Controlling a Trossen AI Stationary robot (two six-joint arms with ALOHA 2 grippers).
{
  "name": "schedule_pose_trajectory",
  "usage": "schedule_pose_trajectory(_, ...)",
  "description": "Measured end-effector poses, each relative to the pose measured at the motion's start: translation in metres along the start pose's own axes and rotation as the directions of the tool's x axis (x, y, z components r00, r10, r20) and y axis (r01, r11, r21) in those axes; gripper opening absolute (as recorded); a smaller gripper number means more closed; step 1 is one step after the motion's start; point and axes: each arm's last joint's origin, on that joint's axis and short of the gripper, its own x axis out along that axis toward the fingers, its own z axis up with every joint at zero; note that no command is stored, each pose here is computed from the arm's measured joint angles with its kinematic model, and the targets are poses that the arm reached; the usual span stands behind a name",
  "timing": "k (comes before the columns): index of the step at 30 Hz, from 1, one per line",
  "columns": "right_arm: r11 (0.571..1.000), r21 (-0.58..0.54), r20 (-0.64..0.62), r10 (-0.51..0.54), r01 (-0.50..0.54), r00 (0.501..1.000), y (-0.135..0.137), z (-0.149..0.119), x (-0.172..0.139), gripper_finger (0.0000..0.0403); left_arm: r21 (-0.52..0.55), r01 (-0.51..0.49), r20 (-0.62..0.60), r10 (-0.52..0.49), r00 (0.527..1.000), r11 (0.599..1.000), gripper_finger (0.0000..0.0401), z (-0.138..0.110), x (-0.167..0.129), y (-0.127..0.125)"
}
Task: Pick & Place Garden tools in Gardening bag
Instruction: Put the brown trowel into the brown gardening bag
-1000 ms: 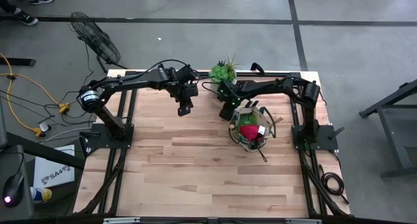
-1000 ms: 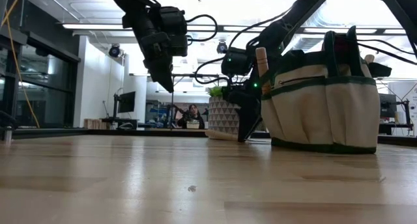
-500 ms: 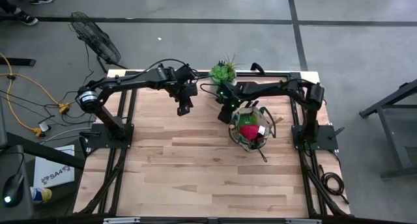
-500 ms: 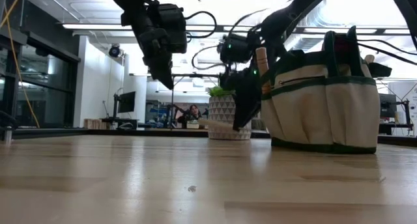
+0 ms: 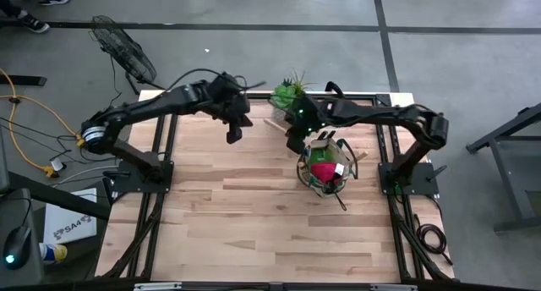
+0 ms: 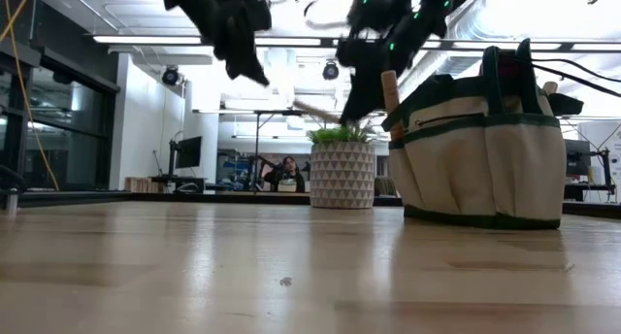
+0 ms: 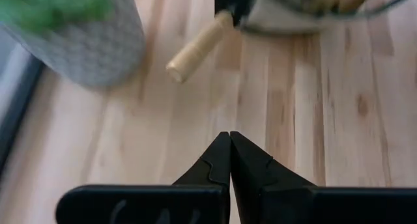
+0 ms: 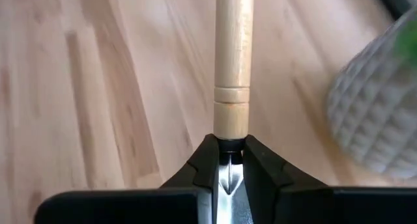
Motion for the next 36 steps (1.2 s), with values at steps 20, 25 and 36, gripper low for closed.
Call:
schedule_pose_trajectory(20, 0.989, -0.137, 0.364, -0.005, 0.058, 0.931, 0.030, 0.013, -0.115, 0.0035, 0.155, -0.026, 0.599, -0.073, 0.797, 0.988, 0.0138, 0.045, -0.079, -0.019)
schedule_pose_trajectory(25, 0.982, -0.181, 0.377, 0.020, 0.052, 0.926, 0.040, 0.012, -0.120, 0.0035, 0.149, -0.011, 0.612, -0.083, 0.787, 0.989, 0.0202, 0.049, -0.076, -0.023)
schedule_pose_trajectory(36, 0.969, -0.241, 0.409, 0.054, 0.050, 0.911, 0.052, 0.014, -0.121, 0.0035, 0.156, 0.051, 0.596, -0.135, 0.791, 0.986, 0.0219, 0.054, -0.062, -0.039)
